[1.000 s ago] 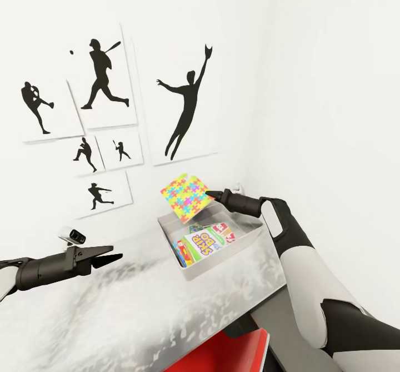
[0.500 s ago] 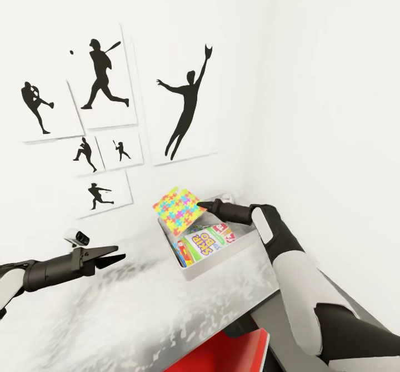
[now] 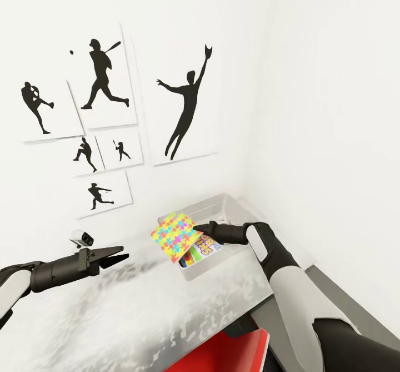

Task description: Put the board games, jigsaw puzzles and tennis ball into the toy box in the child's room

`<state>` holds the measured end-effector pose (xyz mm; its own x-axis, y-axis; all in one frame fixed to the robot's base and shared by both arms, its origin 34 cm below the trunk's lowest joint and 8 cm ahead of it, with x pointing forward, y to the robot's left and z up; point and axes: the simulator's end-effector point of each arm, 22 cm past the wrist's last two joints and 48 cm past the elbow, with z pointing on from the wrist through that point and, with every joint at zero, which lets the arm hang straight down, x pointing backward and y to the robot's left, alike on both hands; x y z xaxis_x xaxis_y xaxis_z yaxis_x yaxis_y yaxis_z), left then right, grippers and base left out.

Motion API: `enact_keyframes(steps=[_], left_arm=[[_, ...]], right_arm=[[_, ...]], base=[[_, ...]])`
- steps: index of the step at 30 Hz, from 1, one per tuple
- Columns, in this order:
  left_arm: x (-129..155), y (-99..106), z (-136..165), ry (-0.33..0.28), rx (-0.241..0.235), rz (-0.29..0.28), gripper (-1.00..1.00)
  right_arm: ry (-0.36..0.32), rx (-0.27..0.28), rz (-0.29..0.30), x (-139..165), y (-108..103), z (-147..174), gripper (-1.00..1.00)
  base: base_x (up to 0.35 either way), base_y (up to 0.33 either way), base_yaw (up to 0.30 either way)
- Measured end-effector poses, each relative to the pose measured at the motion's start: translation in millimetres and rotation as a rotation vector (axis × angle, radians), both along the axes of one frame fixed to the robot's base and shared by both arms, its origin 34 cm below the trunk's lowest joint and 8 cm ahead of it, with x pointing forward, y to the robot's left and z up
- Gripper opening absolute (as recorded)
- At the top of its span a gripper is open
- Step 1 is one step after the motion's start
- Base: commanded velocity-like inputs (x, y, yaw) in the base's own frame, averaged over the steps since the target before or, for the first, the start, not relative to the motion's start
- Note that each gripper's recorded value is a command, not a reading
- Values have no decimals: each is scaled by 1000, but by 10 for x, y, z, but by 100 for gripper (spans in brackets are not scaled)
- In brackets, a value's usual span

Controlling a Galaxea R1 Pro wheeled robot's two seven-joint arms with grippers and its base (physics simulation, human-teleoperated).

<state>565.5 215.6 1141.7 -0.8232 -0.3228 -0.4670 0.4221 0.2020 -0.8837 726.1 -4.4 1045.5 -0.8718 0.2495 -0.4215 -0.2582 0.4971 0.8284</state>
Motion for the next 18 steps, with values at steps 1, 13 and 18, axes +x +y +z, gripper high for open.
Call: enact_keyframes(steps=[1,13,18], left_arm=[[0,2,0,0,0,0,100],[2,4,-2,0,1,1,100],[2,4,-3,0,1,1,100]], right_arm=[[0,3,-1,0,-3,4,-100],[-16,-9,-31,81,-225,-18,-100],[-47,-4,-50,145,-351,14,-100]], base=[[0,0,0],[0,0,0],[0,0,0]])
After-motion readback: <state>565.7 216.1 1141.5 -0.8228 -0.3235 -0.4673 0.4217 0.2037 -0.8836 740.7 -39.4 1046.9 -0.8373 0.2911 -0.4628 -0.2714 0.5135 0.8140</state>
